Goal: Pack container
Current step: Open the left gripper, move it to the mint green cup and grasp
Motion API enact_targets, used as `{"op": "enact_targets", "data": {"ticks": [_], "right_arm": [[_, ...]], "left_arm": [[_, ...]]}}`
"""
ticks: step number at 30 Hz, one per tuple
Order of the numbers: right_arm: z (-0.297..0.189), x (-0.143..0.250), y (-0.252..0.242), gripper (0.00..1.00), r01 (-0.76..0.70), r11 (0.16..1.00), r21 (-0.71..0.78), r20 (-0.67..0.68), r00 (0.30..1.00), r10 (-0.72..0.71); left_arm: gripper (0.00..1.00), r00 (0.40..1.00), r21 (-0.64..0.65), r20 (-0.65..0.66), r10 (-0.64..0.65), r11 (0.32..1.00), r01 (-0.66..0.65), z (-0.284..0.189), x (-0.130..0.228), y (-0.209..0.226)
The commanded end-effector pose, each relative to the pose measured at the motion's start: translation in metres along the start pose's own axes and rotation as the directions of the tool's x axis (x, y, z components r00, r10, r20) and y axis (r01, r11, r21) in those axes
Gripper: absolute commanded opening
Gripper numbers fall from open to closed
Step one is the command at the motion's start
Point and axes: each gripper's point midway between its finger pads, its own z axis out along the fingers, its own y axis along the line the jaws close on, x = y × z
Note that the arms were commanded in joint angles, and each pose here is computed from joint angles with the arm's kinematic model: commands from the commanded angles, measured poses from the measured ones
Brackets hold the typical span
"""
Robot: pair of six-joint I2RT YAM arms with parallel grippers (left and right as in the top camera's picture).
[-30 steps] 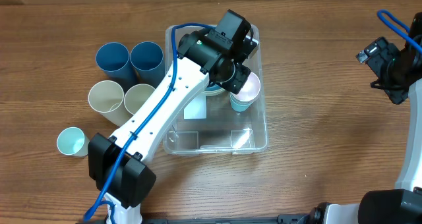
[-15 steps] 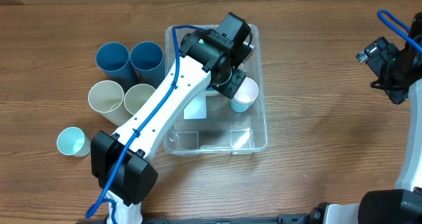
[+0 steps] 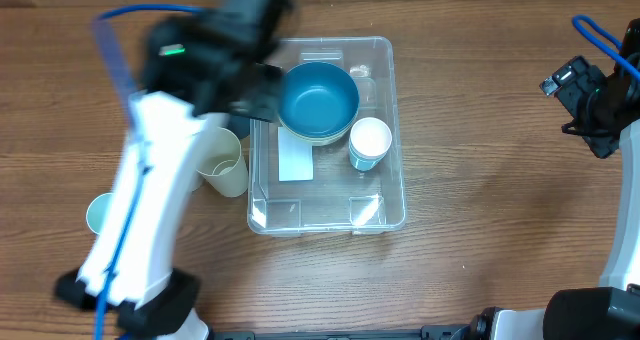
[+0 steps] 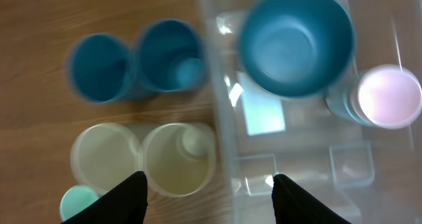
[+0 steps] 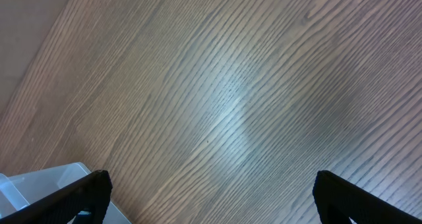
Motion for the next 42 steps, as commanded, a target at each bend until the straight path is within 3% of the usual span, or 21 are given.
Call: {"op": "enact_targets", "data": {"ticks": [1,6,11,13,16,22,28,42], "right_arm": [[-0.002,-0.003,0.000,1.00,-0.005,1.000,-0.002,0.013,1.000,0.005],[-0.002,-0.003,0.000,1.00,-0.005,1.000,-0.002,0.013,1.000,0.005],[-0.002,-0.003,0.000,1.00,-0.005,1.000,-0.002,0.013,1.000,0.005],[-0.002,-0.003,0.000,1.00,-0.005,1.000,-0.002,0.013,1.000,0.005],[-0.002,-0.003,0.000,1.00,-0.005,1.000,-0.002,0.013,1.000,0.005],[-0.002,-0.003,0.000,1.00,-0.005,1.000,-0.002,0.013,1.000,0.005],[-0.002,-0.003,0.000,1.00,-0.005,1.000,-0.002,0.013,1.000,0.005],[-0.002,-0.003,0.000,1.00,-0.005,1.000,-0.002,0.013,1.000,0.005]], "left_arm": [[0.60,0.980,-0.013,0.065,-0.187,0.982,0.188,-0.034,0.013,0.054],[0.59,0.913,-0.136,0.030,-0.407,0.903,0.407,-0.040,0.074,0.128],[0.53,0.763,-0.244,-0.022,-0.646,0.744,0.622,-0.027,0.153,0.164],[0.60,0.707,-0.267,-0.003,-0.707,0.682,0.681,-0.020,0.177,0.171],[0.80,0.618,-0.293,0.051,-0.785,0.580,0.760,-0.007,0.211,0.180],[0.97,0.500,-0.324,0.062,-0.864,0.456,0.829,0.038,0.250,0.186],[0.92,0.426,-0.276,-0.041,-0.904,0.420,0.865,0.098,0.257,0.187],[0.81,0.405,-0.365,-0.104,-0.908,0.414,0.834,0.165,0.254,0.221]]}}
